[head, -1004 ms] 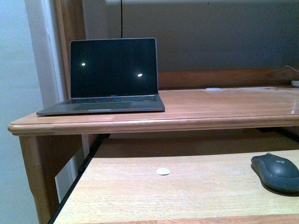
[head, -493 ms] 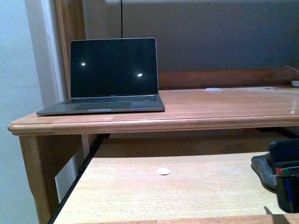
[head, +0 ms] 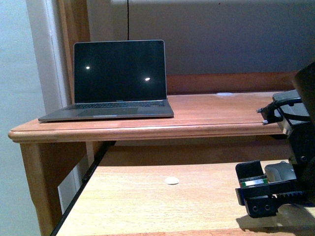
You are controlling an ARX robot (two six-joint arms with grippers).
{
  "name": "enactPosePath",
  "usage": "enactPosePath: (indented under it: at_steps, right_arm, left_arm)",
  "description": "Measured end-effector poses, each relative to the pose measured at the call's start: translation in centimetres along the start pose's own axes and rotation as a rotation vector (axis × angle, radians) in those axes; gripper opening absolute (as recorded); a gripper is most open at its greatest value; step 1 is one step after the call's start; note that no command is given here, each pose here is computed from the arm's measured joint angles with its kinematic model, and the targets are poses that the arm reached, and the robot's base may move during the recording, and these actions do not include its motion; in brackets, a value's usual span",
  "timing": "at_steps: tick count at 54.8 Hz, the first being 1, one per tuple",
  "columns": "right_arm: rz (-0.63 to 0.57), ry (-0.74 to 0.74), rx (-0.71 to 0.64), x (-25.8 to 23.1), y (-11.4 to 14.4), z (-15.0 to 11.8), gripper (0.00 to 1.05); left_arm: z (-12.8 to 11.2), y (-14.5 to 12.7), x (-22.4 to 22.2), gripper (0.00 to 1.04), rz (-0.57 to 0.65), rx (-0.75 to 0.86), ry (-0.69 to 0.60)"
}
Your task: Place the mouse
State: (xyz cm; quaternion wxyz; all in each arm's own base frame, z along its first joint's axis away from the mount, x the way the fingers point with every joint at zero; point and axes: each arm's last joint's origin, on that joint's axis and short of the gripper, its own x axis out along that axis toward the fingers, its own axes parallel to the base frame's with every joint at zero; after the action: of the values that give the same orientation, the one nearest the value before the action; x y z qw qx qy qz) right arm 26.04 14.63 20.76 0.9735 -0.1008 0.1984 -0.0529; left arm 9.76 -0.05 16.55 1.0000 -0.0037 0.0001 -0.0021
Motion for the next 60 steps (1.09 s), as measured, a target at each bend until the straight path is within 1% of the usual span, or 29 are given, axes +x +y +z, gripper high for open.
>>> enactPosePath:
  at_steps: [24,25,27,28,30,32,37,40,42,52,60]
  right_arm:
    - [-0.045,0.086,0.016,3.6,1.2,0.9,0.97]
    - [-0.046,0.088,0.017,3.7,1.2,0.9,0.96]
    - [-0.048,0.090,0.021,3.9,1.2,1.1,0.90]
    - [-0.050,0.091,0.022,4.0,1.2,1.1,0.85]
    - [-0.050,0.093,0.024,4.2,1.1,1.1,0.80]
    - [-0.051,0.094,0.028,4.2,1.0,1.1,0.76]
    - [-0.049,0.097,0.043,4.4,0.7,1.1,0.63]
    - [-0.044,0.094,0.052,4.4,0.5,1.2,0.58]
    - [-0.037,0.093,0.058,4.4,0.3,1.3,0.56]
    - [0.004,0.071,0.096,2.8,-1.3,1.7,0.56]
    - [0.055,0.013,0.149,-0.3,-3.2,3.2,0.56]
  left_arm:
    - [0.0,0.0,0.0,0.97,0.000,0.000,0.000]
    - [0.0,0.0,0.0,0.97,0.000,0.000,0.000]
    - [0.0,0.0,0.0,0.97,0.000,0.000,0.000]
    - [0.0,0.0,0.0,0.97,0.000,0.000,0.000]
    - [0.0,0.0,0.0,0.97,0.000,0.000,0.000]
    - [0.0,0.0,0.0,0.97,0.000,0.000,0.000]
    - [0.0,0.0,0.0,0.97,0.000,0.000,0.000]
    - [0.0,0.0,0.0,0.97,0.000,0.000,0.000]
    - [0.0,0.0,0.0,0.97,0.000,0.000,0.000]
    - [0.0,0.0,0.0,0.97,0.000,0.000,0.000]
    - [0.0,0.0,0.0,0.97,0.000,0.000,0.000]
